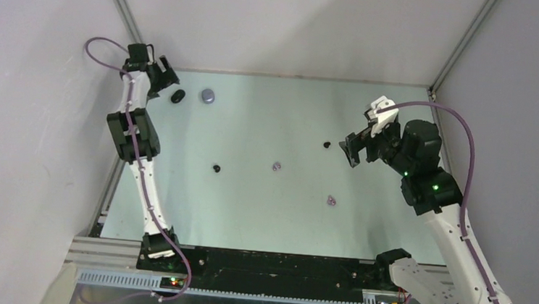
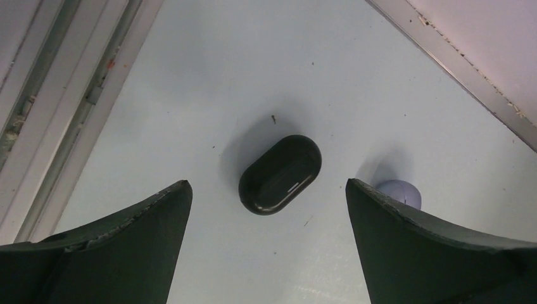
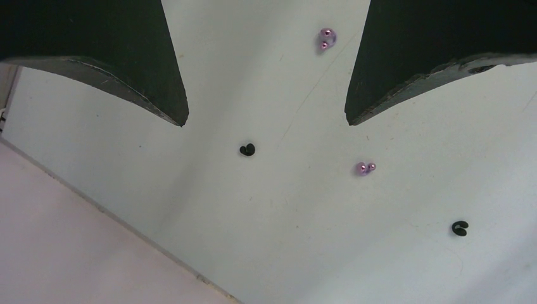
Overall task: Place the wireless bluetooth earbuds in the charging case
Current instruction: Move the charging case to the corner of the board.
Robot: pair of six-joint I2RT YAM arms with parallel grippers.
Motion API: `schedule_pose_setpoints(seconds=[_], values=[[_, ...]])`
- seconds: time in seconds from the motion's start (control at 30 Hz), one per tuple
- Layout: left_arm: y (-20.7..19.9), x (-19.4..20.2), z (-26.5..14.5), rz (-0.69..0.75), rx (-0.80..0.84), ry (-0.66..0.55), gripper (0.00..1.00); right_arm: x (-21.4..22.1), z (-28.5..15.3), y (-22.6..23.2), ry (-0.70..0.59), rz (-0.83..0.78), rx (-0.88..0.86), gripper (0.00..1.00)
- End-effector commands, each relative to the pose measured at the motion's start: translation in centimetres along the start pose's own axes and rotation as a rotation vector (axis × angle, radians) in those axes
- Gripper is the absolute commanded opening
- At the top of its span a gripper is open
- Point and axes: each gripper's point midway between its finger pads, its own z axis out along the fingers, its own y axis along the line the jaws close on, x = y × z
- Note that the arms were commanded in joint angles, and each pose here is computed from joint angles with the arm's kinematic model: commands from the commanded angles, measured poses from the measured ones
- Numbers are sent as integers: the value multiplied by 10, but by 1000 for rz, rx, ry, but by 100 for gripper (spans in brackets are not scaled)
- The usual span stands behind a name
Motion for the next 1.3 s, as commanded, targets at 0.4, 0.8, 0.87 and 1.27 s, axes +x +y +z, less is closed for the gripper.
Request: schedule_pose_setpoints(seconds=[0.4, 0.8, 0.87, 1.27], values=[[-16, 13, 11, 39, -85, -11, 76, -27, -18, -2, -70, 64, -35, 100], [-4, 13, 9, 32, -171, -24, 81, -28, -20, -2, -63, 84, -53, 100], [-5, 13, 10, 33, -169, -25, 80, -30, -21, -1, -64, 86, -61, 100], [-22, 14, 11, 77, -143, -26, 82, -38, -33, 2, -84, 110, -95, 100]])
